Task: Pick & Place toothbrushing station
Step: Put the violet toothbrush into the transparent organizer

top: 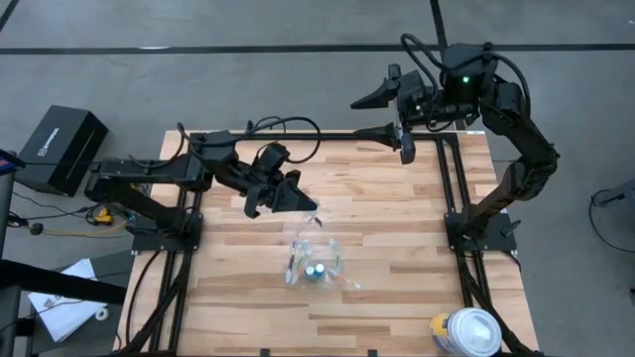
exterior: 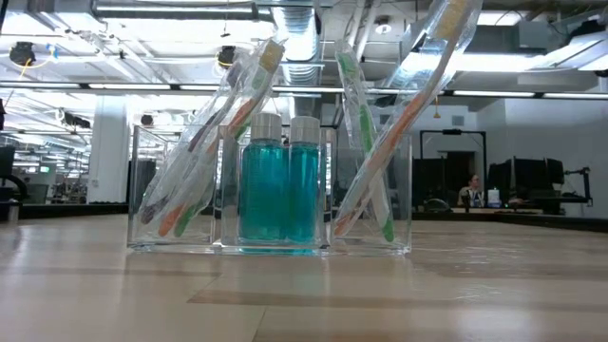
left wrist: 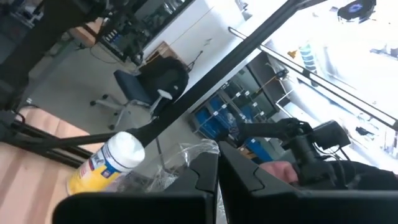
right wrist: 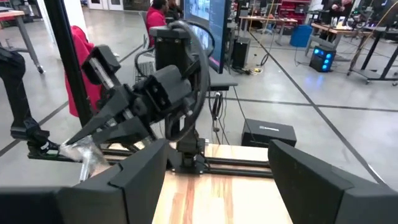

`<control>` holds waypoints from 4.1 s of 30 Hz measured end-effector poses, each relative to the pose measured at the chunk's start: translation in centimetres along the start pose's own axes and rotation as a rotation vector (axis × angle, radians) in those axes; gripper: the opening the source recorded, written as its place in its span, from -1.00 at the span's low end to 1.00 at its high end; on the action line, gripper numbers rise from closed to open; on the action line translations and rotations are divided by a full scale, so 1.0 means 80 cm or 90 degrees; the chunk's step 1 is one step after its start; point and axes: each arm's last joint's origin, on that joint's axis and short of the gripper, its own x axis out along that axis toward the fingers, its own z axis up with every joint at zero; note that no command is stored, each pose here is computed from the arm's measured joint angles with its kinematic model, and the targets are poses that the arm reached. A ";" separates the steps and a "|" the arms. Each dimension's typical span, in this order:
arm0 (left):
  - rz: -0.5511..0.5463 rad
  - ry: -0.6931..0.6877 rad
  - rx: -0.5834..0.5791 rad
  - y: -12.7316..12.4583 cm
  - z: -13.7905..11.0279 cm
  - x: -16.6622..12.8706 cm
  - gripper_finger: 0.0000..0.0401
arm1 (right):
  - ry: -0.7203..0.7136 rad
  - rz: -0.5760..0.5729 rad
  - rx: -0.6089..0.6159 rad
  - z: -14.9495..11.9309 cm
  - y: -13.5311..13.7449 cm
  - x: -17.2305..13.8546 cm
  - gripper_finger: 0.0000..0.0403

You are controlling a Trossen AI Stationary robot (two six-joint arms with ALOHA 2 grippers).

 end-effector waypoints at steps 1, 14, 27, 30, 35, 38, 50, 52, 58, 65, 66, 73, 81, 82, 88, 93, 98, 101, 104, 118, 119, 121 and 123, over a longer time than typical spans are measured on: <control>-0.003 0.004 -0.003 -0.001 -0.001 0.001 -1.00 | 0.000 -0.002 -0.002 0.000 -0.001 0.000 0.34; -0.061 0.052 -0.007 -0.017 -0.026 0.018 -1.00 | 0.010 -0.010 -0.005 -0.003 -0.006 -0.002 0.34; -0.092 0.092 -0.037 0.017 -0.048 0.064 -1.00 | 0.017 -0.007 -0.002 -0.004 -0.006 -0.002 0.34; -0.109 0.090 -0.043 0.022 -0.050 0.071 -1.00 | 0.018 -0.008 -0.001 -0.004 -0.006 -0.002 0.34; -0.112 0.087 -0.042 0.022 -0.048 0.070 -1.00 | 0.022 -0.007 0.000 -0.005 -0.006 -0.002 0.34; -0.111 0.085 -0.033 0.022 -0.048 0.070 -1.00 | 0.023 -0.007 -0.001 -0.005 -0.006 -0.002 0.34; -0.090 0.105 -0.023 0.044 -0.060 0.086 -1.00 | 0.027 -0.006 -0.004 -0.006 -0.006 -0.002 0.34; -0.087 0.110 -0.023 0.046 -0.061 0.087 -1.00 | 0.030 -0.006 -0.004 -0.006 -0.006 -0.002 0.34; -0.081 0.119 -0.011 0.055 -0.066 0.093 -1.00 | 0.042 -0.004 -0.001 -0.009 -0.005 -0.002 0.34; -0.063 0.144 -0.022 0.074 -0.079 0.106 -1.00 | 0.046 -0.003 0.001 -0.010 -0.005 -0.002 0.34; -0.060 0.148 -0.024 0.076 -0.081 0.107 -1.00 | 0.046 -0.003 0.001 -0.010 -0.005 -0.002 0.34; -0.050 0.179 -0.021 0.088 -0.090 0.113 -1.00 | 0.057 -0.002 0.004 -0.012 -0.005 -0.002 0.34; 0.008 0.230 -0.027 0.101 -0.098 0.109 -1.00 | 0.074 0.001 0.009 -0.015 -0.004 -0.002 0.34; 0.010 0.232 -0.029 0.101 -0.099 0.109 -1.00 | 0.077 0.001 0.009 -0.016 -0.004 -0.002 0.34; 0.005 0.223 -0.038 0.096 -0.096 0.107 -1.00 | 0.082 0.002 0.006 -0.017 -0.004 -0.002 0.34; -0.007 0.202 -0.031 0.079 -0.084 0.096 -1.00 | 0.080 0.002 0.001 -0.016 -0.004 -0.002 0.34; 0.005 0.210 -0.031 0.079 -0.085 0.093 -1.00 | 0.079 0.002 0.000 -0.016 -0.004 -0.002 0.34; 0.019 0.233 -0.034 0.085 -0.092 0.096 -1.00 | 0.079 0.002 0.001 -0.016 -0.004 -0.002 0.34; 0.038 0.260 -0.034 0.090 -0.099 0.095 -1.00 | 0.079 0.002 0.001 -0.016 -0.004 -0.002 0.34; 0.113 0.326 -0.073 0.137 -0.146 0.079 -1.00 | 0.080 0.002 0.001 -0.016 -0.004 -0.002 0.34; 0.112 0.326 -0.072 0.139 -0.148 0.078 -1.00 | 0.080 0.002 0.001 -0.016 -0.004 -0.002 0.34; 0.117 0.330 -0.075 0.145 -0.154 0.075 -1.00 | 0.080 0.002 0.001 -0.016 -0.004 -0.002 0.34; 0.123 0.334 -0.083 0.150 -0.160 0.073 -1.00 | 0.080 0.002 0.001 -0.016 -0.004 -0.002 0.34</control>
